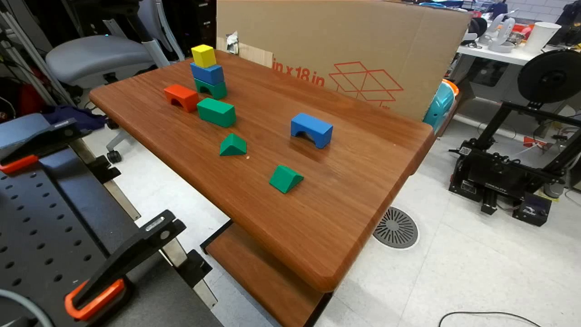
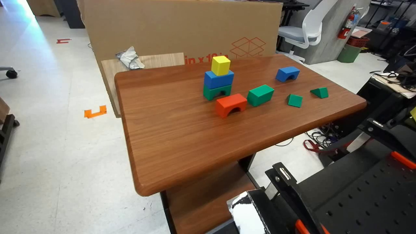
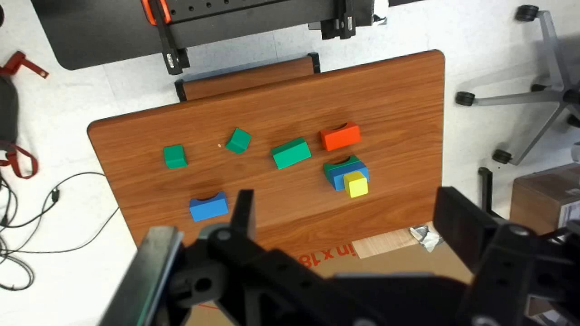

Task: Put one green triangular block on the yellow block

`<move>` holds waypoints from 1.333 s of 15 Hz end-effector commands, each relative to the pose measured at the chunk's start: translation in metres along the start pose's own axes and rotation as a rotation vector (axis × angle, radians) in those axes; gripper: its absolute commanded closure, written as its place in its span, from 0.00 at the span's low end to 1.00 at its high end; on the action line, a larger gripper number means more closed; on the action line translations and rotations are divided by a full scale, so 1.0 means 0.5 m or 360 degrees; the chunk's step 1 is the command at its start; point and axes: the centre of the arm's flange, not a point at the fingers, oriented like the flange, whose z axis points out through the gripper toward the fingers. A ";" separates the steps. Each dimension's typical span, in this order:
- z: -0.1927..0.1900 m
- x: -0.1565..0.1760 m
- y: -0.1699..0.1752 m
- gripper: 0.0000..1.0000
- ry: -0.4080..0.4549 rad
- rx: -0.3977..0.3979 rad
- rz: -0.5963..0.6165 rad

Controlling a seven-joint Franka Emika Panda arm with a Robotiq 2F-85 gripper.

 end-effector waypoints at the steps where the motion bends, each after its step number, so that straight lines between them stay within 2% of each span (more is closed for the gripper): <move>1: 0.000 0.000 0.000 0.00 0.0000 0.0000 0.0000; 3: 0.000 0.000 0.000 0.00 0.0000 0.0000 0.0000; 6: 0.039 0.021 0.017 0.00 -0.0008 -0.0045 -0.0020; 11: 0.105 0.065 0.101 0.00 0.0054 -0.0148 -0.0083; 15: 0.187 0.115 0.168 0.00 0.0027 -0.0207 -0.0100; 20: 0.306 0.185 0.197 0.00 -0.0048 -0.0241 -0.0075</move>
